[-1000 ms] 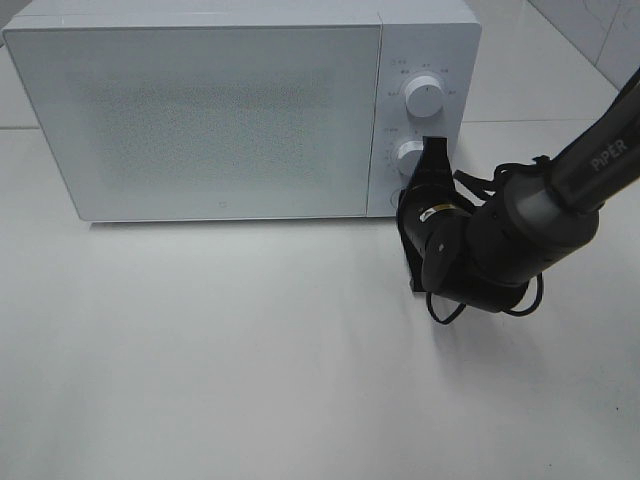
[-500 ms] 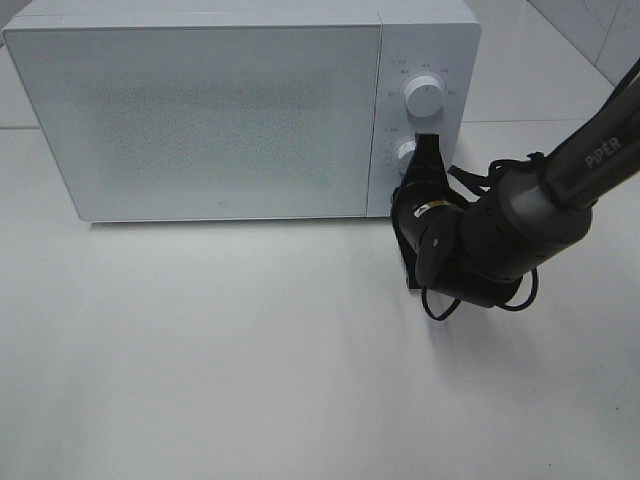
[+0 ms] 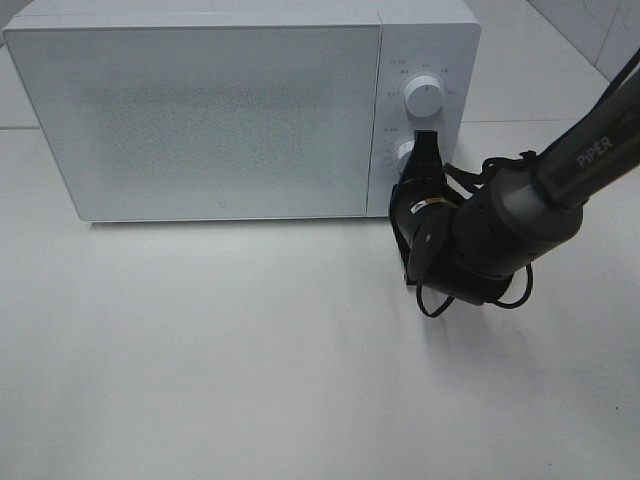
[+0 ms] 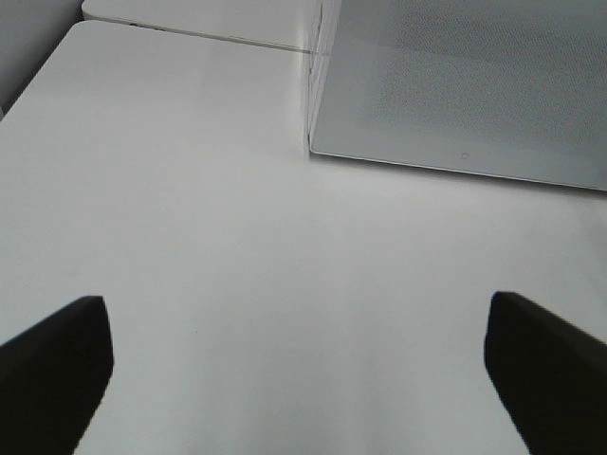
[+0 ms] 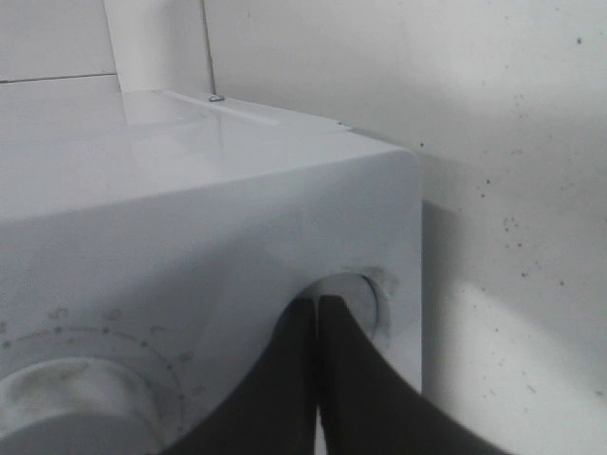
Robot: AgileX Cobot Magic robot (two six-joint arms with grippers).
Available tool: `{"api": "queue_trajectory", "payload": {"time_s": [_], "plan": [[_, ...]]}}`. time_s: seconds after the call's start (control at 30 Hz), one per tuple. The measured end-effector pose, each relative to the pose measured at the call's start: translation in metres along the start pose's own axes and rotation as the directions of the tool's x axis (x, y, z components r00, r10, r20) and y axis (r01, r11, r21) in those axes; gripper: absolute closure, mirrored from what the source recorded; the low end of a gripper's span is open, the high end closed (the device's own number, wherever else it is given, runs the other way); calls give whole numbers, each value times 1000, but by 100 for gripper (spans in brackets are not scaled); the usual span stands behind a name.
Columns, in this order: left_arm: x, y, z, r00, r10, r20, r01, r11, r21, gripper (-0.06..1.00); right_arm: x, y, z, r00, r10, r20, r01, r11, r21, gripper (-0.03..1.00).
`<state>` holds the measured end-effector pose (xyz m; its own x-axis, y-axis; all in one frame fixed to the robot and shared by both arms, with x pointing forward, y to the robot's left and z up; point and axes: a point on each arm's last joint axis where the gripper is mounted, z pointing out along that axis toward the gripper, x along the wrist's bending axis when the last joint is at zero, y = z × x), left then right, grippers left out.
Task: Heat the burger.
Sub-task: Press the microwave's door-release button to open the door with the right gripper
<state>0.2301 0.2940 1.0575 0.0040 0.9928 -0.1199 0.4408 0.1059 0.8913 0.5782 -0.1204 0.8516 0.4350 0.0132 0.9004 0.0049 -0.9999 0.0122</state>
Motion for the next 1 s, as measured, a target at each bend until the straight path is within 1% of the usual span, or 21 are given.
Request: {"api": "queue_trajectory", "payload": {"time_s": [0.1, 0.33, 0.47, 0.73, 1.0], "plan": [[0, 0, 0, 1000, 0, 0, 0, 1000, 0, -4, 1, 0, 3, 999, -32, 3, 32, 999, -9, 97], [0, 0, 0, 1000, 0, 0, 0, 1000, 0, -4, 3, -1, 7, 999, -33, 14, 33, 999, -15, 97], [0, 0, 0, 1000, 0, 0, 0, 1000, 0, -4, 5, -2, 9, 998, -55, 27, 56, 998, -19, 97], [0, 0, 0, 1000, 0, 0, 0, 1000, 0, -4, 1, -3, 14, 998, -42, 52, 43, 999, -25, 97], [0, 0, 0, 1000, 0, 0, 0, 1000, 0, -4, 1, -3, 14, 998, -40, 54, 42, 999, -26, 97]]}}
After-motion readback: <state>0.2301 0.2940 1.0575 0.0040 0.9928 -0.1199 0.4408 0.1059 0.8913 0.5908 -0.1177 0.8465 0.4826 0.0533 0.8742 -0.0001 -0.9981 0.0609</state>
